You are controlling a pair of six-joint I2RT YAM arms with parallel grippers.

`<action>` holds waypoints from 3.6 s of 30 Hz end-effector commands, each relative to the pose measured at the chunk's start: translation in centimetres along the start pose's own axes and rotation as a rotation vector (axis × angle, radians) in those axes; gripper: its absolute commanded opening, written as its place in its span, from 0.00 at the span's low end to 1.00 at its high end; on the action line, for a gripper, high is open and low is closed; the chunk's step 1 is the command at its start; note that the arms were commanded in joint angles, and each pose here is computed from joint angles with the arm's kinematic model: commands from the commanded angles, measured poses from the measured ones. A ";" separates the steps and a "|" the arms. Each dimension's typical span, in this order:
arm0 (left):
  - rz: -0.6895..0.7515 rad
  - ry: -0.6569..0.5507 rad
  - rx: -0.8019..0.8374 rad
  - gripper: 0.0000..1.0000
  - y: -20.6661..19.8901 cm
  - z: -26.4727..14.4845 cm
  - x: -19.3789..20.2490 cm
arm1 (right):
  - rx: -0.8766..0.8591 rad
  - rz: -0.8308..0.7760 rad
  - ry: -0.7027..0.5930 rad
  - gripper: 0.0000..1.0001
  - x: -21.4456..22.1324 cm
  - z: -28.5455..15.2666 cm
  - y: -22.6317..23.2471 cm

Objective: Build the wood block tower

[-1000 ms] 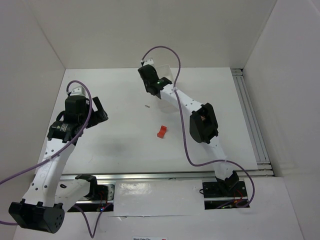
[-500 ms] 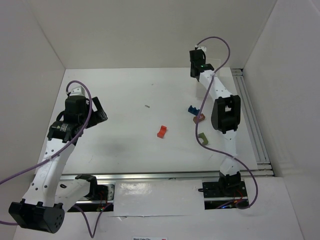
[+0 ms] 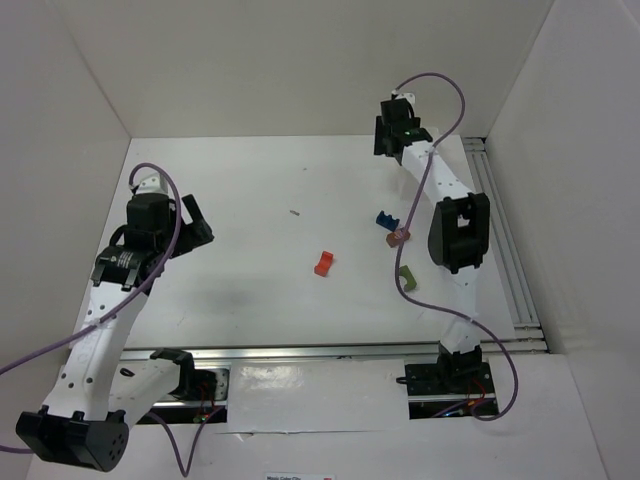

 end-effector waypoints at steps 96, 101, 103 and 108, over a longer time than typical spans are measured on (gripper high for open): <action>-0.008 0.755 0.870 0.97 -19.2 6.2 9.3 | -0.986 -0.083 -0.031 0.36 18.0 -29.5 10.4; -0.035 0.818 0.911 0.97 -20.4 6.2 10.3 | -0.993 -0.099 -0.042 0.36 18.3 -30.0 10.9; -0.054 0.854 0.938 0.97 -20.7 6.2 10.6 | -1.000 -0.113 -0.045 0.36 18.4 -30.2 11.1; -0.093 0.933 0.946 0.94 -21.3 6.8 12.2 | -1.016 -0.134 -0.049 0.36 18.7 -30.5 11.7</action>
Point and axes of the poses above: each gripper's point midway between its finger pads, its own z axis out along the fingers, its own y axis along the line the jaws close on, x = y × z, the point moved 1 cm from there along -z, back along the fingers, and after that the axes turned 6 degrees about -z, right-handed, at the moved point
